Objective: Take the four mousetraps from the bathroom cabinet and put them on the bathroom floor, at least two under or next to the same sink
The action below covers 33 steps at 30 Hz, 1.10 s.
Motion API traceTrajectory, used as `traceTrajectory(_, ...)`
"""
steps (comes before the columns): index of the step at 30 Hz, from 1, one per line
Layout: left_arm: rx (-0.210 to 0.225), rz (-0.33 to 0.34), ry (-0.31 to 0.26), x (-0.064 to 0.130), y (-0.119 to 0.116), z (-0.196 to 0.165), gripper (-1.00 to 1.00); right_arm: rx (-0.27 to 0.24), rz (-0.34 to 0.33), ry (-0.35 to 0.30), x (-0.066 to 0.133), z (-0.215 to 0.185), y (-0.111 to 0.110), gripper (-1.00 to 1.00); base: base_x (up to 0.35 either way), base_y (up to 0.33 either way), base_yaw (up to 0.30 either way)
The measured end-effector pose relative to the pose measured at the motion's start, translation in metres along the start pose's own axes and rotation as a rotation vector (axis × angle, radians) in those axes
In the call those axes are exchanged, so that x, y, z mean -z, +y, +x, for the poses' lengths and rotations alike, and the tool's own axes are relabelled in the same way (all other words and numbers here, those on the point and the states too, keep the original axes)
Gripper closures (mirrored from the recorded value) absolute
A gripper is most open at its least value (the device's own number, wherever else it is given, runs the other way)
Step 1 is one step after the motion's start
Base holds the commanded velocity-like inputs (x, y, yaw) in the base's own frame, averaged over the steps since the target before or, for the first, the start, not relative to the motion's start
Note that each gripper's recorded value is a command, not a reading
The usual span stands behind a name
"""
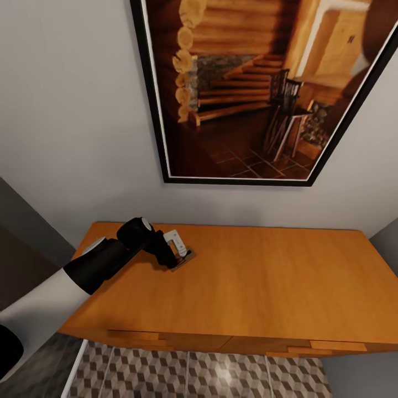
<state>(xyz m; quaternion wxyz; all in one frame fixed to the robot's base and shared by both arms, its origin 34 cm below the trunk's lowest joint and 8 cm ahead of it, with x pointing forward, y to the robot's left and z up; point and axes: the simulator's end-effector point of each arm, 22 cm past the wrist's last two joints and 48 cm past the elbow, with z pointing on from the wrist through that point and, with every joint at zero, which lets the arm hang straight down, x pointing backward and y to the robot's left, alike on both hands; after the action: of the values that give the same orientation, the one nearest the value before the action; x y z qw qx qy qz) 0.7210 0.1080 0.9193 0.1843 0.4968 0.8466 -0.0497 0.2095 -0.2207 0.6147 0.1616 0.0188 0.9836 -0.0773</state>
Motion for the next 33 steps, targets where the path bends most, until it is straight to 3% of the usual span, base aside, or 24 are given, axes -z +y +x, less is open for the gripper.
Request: traceTrajectory(33,0.015,0.049,0.017,-0.021,-0.018,0.0,-1.0,0.003,0.0,0.018,0.001,0.007,0.0,1.0,0.0,0.0,0.0)
